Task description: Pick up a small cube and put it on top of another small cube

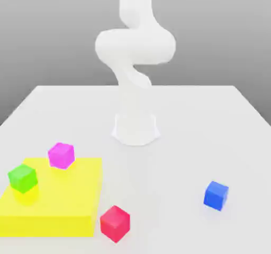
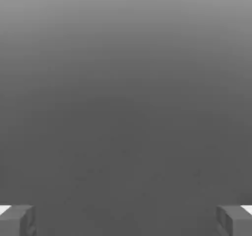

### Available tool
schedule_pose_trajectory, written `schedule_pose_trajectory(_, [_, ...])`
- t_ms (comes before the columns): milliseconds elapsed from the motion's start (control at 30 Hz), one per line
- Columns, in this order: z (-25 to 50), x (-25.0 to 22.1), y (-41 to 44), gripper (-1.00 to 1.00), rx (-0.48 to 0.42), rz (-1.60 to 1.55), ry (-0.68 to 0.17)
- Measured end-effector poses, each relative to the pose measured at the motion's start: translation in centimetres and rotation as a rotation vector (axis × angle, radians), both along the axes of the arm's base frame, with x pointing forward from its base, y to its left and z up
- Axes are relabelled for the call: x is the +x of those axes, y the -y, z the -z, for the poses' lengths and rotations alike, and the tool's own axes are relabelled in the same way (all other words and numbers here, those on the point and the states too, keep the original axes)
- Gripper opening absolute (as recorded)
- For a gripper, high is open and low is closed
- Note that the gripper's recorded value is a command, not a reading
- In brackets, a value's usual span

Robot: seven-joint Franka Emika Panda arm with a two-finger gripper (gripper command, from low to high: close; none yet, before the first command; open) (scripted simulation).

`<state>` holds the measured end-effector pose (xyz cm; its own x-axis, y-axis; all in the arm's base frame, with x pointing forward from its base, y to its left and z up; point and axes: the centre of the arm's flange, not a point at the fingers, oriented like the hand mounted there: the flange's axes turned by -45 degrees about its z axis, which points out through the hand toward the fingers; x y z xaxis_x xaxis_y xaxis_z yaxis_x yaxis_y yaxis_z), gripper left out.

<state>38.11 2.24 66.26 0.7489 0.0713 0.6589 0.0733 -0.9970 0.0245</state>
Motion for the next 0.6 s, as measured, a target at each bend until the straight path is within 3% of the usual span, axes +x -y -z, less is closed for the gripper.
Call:
schedule_pose_trajectory(133, [8.7, 4.1, -4.3, 0.0, -0.064, -0.146, -0.129])
schedule_pose_trajectory(300, [19.8, 5.8, -9.6, 0.0, -0.143, -0.329, -0.279])
schedule_pose_trajectory(600, [39.1, 0.6, -17.9, 0.0, -0.288, -0.69, -0.535])
